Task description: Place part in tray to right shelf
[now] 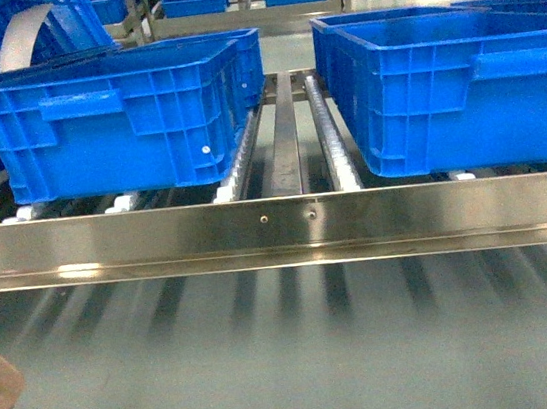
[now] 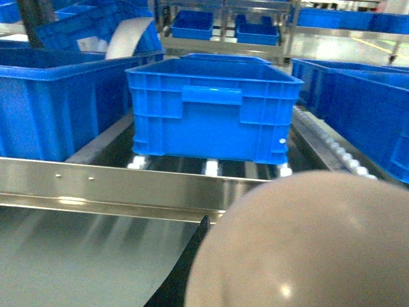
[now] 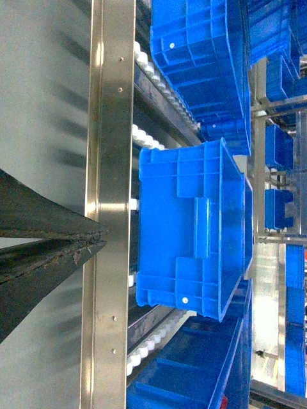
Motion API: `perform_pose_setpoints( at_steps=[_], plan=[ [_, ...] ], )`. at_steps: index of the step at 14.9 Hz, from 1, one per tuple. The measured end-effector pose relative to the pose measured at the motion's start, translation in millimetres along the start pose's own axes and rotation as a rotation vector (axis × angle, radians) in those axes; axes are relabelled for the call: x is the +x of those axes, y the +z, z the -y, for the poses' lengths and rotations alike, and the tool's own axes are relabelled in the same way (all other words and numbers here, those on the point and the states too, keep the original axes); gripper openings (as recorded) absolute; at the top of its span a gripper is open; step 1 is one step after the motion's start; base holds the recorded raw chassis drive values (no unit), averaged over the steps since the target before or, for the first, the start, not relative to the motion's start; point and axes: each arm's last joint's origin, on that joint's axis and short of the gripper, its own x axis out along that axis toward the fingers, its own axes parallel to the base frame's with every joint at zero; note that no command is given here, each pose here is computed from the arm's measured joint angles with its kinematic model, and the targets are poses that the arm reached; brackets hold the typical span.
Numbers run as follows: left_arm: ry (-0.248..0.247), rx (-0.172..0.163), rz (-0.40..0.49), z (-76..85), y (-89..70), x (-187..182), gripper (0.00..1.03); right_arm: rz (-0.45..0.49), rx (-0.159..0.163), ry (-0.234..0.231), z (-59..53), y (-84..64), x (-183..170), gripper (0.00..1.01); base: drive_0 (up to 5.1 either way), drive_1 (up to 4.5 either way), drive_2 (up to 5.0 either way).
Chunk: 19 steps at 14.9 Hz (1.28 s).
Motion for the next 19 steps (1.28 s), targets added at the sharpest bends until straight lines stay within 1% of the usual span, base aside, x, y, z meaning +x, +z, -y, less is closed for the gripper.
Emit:
perform_pose_setpoints(
  at_steps=[1, 4, 5, 6, 9, 10, 11, 12, 13, 14, 15, 19],
  plan=[
    [-0.016, -0.001, 0.002, 1.3, -1.7, -4, 0.12, -0.003, 0.000, 0.006, -0.7, -2.4, -2, 0.02, 0.0, 0.00, 0.0],
    [-0.012, 0.000, 0.012, 0.7, -4.6, -12, 0.12, 0.007, 0.000, 0.005, -0.7, -5.5, -6, 0.02, 0.0, 0.00, 0.0],
    [-0.010, -0.001, 0.031, 0.6, -8.5, -14, 0.12, 0.001, 0.000, 0.005, -0.7, -8.3, -8, 0.02, 0.0, 0.00, 0.0],
    [-0.012, -0.001, 0.014, 0.6, -9.8, -16, 0.12, 0.021, 0.001, 0.005, -0.7, -12.8, -9, 0.02, 0.0, 0.00, 0.0],
    [-0.013, 0.000, 0.033, 0.6, -7.2, -24, 0.12, 0.021, 0.001, 0.005, -0.7, -13.1, -12, 0.02, 0.0, 0.00, 0.0],
    [-0.013, 0.000, 0.030, 0.5, -7.4, -25, 0.12, 0.016, 0.001, 0.005, -0.7, -13.7, -13, 0.02, 0.0, 0.00, 0.0],
    [-0.013, 0.000, 0.029, 0.5, -7.5, -27, 0.12, -0.022, 0.001, 0.006, -0.7, -17.8, -17, 0.02, 0.0, 0.00, 0.0],
    [-0.010, 0.000, 0.034, 0.4, -7.0, -29, 0.12, 0.023, 0.000, 0.005, -0.6, -15.3, -24, 0.02, 0.0, 0.00, 0.0],
    [-0.012, 0.000, 0.033, 0.4, -7.1, -31, 0.12, 0.022, 0.001, 0.004, -0.6, -14.4, -24, 0.02, 0.0, 0.00, 0.0],
    [-0.010, -0.001, 0.030, 0.4, -7.5, -32, 0.12, -0.001, 0.000, 0.005, -0.6, -17.6, -24, 0.02, 0.0, 0.00, 0.0],
    [-0.013, 0.000, 0.033, 0.4, -7.3, -34, 0.12, 0.015, 0.000, 0.005, -0.6, -16.1, -24, 0.02, 0.0, 0.00, 0.0],
    [-0.013, 0.000, 0.023, 0.3, -8.9, -38, 0.12, 0.009, 0.000, 0.005, -0.7, -16.7, -24, 0.02, 0.0, 0.00, 0.0]
  ],
)
